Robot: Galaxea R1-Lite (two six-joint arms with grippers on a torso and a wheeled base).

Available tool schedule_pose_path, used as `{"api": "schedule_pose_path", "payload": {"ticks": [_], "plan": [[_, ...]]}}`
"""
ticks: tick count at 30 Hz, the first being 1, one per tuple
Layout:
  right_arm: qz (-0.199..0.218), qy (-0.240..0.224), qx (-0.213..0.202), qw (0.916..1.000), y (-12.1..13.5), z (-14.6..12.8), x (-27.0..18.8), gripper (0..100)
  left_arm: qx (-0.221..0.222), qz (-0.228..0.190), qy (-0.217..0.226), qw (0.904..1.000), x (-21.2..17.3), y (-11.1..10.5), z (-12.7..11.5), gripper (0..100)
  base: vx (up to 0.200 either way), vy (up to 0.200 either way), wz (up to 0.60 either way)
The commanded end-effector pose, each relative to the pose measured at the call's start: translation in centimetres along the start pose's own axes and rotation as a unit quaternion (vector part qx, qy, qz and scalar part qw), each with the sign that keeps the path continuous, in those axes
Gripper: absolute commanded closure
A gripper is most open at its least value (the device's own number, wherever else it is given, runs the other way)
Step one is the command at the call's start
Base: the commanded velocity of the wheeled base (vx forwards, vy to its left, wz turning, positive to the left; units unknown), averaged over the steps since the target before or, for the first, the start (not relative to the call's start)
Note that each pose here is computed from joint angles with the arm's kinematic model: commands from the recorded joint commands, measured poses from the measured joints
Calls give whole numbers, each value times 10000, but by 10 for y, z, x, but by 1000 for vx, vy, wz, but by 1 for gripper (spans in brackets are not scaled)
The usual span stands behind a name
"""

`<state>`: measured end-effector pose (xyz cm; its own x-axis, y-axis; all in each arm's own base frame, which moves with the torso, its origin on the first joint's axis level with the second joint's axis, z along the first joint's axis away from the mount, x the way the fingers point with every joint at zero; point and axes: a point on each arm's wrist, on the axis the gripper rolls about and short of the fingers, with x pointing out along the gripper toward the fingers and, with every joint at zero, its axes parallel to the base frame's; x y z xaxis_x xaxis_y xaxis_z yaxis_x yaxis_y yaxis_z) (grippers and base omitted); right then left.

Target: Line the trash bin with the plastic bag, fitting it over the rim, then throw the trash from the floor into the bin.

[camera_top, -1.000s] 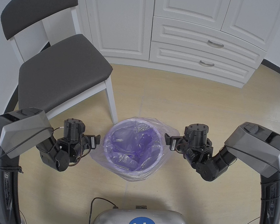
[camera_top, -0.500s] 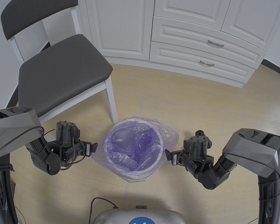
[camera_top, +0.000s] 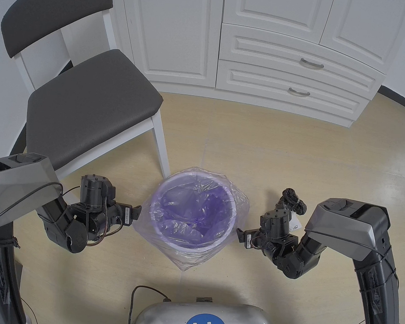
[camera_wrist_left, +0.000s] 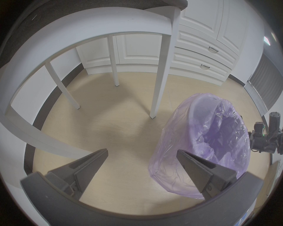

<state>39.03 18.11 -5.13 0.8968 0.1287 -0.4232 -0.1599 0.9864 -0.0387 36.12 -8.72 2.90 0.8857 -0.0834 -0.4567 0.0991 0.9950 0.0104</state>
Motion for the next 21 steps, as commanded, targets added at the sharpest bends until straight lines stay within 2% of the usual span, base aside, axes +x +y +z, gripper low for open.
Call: {"api": "schedule_pose_path", "payload": {"ticks": [1, 10, 16, 18, 19, 21], "plan": [[-40, 144, 48, 9999, -3, -16, 13, 0, -2, 1, -2, 10000, 0, 0, 0, 0, 0, 0, 0], [-45, 137, 1, 9999, 0, -16, 7, 0, 27, -17, 75, 10000, -1, 0, -4, 0, 0, 0, 0], [169, -174, -110, 9996, 7, 28, -48, 0, 60, -232, 292, 9993, 2, -3, -16, 0, 0, 0, 0], [169, -174, -110, 9996, 7, 28, -48, 0, 60, -232, 292, 9993, 2, -3, -16, 0, 0, 0, 0], [195, -287, -281, 9990, 4, 37, -64, 0, 81, -263, 423, 9987, 6, -3, -25, 0, 0, 0, 0], [187, -435, -352, 9983, 2, 41, -68, 0, 98, -258, 507, 9983, 7, -3, -28, 0, 0, 0, 0]]}}
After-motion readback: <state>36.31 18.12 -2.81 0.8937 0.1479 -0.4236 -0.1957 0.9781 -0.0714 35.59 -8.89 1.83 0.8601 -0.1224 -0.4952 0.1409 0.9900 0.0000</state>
